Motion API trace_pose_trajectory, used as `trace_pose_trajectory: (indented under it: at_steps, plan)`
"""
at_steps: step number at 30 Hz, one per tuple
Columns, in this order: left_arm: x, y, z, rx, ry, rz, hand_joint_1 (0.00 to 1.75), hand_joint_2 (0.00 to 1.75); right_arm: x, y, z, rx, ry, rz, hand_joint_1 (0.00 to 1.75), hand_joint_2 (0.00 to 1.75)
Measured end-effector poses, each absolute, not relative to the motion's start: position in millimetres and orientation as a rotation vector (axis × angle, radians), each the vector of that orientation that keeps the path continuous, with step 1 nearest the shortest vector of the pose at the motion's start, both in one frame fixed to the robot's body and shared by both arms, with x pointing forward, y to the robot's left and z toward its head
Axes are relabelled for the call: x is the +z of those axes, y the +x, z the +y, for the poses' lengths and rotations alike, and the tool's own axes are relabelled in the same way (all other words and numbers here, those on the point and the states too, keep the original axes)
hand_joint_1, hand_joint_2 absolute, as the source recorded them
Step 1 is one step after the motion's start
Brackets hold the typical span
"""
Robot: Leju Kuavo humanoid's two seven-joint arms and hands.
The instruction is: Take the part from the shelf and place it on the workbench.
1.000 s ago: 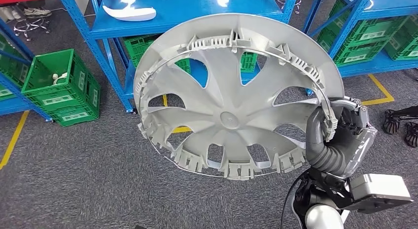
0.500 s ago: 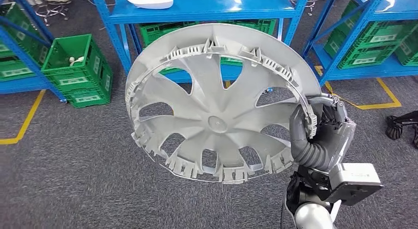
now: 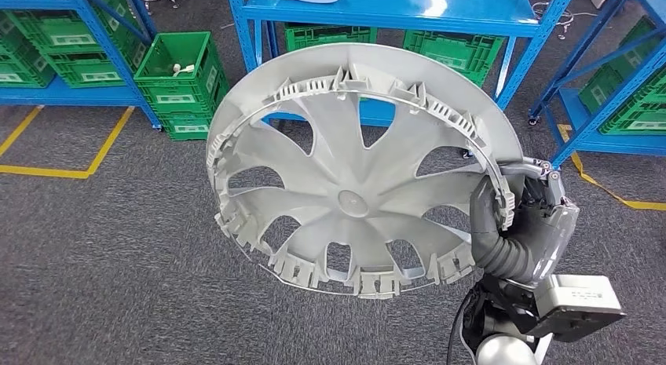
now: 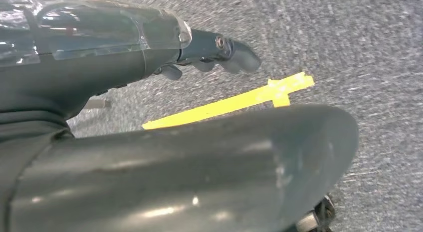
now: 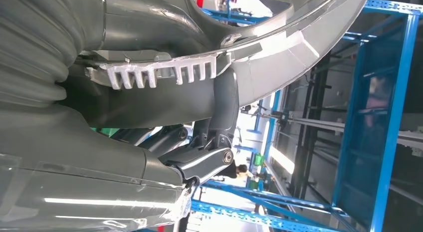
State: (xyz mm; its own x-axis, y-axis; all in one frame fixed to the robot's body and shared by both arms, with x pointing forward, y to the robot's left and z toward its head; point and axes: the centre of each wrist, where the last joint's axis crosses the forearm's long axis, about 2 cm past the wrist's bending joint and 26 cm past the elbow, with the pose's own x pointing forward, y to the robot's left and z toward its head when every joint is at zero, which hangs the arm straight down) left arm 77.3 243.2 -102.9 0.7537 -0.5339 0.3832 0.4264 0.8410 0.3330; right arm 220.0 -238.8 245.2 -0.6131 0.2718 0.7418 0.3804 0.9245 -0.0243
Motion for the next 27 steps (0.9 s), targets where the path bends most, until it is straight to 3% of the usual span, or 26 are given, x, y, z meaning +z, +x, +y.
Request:
trace_pose_trajectory:
  at_steps: [27]
  plan:
    - [-103,79,252,-0.547,0.281,-0.495,0.00,0.00,247,230,-230,-0.230,-0.278,-2.278,1.62,1.75]
